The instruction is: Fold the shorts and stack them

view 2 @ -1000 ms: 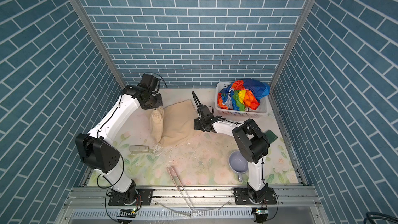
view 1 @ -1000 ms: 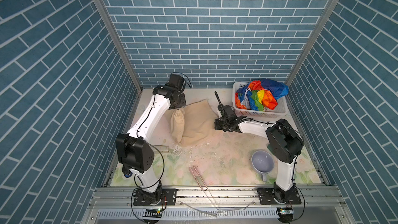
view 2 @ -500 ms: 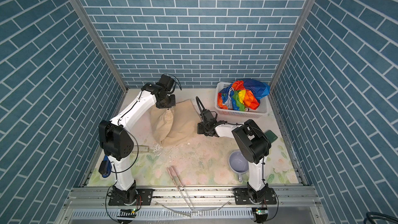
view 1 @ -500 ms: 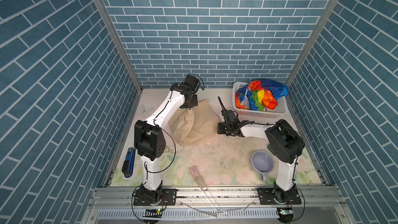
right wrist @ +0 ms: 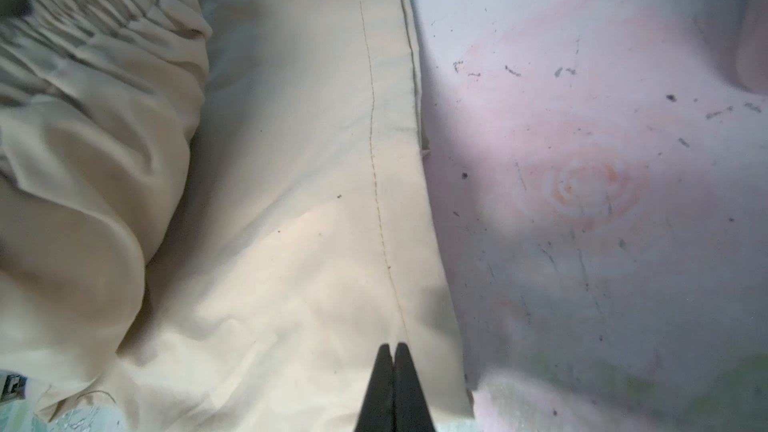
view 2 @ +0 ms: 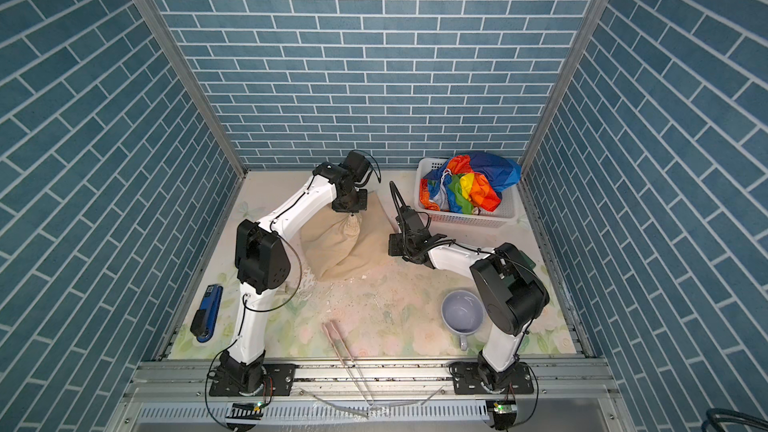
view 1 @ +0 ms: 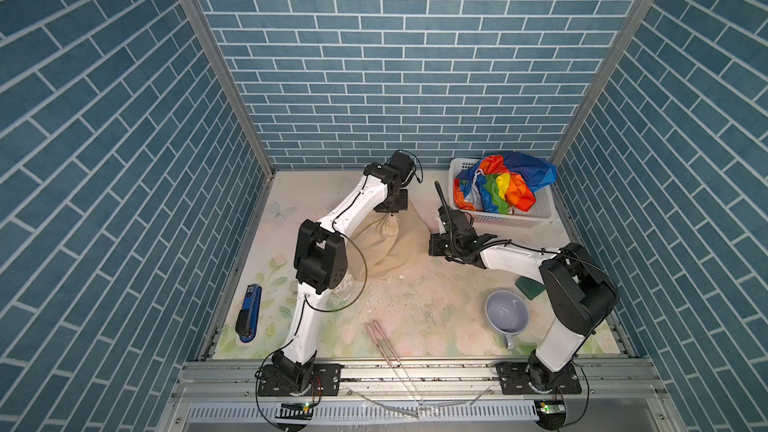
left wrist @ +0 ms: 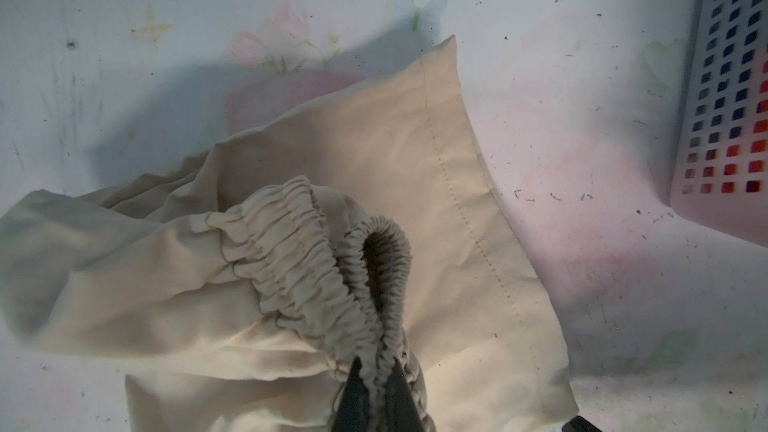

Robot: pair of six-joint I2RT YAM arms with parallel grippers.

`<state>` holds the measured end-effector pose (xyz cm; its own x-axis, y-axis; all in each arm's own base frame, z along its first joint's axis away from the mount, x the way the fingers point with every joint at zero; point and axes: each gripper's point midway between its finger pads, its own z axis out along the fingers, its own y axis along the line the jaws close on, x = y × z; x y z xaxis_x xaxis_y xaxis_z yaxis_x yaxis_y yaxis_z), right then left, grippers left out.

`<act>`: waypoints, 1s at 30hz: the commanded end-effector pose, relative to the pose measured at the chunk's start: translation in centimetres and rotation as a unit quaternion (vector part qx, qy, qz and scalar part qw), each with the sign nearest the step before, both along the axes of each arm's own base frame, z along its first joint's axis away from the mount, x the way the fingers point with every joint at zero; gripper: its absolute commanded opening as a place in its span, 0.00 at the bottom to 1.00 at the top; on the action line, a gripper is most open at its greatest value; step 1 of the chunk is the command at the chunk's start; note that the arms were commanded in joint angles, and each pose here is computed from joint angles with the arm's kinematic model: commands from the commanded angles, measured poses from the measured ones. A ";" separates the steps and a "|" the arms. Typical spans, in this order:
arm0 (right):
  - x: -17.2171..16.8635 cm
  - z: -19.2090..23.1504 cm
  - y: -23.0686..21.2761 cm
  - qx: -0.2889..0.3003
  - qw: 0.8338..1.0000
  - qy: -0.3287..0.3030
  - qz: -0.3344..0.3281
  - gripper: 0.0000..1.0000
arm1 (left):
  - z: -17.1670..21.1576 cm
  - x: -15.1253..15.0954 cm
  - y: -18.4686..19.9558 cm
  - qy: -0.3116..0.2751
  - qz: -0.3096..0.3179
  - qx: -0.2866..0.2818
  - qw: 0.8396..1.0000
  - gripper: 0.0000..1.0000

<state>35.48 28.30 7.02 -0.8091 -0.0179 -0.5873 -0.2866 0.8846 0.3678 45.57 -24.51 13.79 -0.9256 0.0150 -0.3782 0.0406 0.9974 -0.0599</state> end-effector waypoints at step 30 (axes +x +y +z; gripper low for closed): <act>-0.4 -4.9 0.8 0.065 0.993 0.093 -0.011 0.00 | -5.8 1.4 -3.9 0.033 0.013 0.001 0.999 0.00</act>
<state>36.23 30.04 2.64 -0.8913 0.0743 -0.4473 -0.1997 0.8214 0.5342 46.73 -27.82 7.24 -0.9539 0.0080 -0.3000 0.0212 0.9989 -0.0407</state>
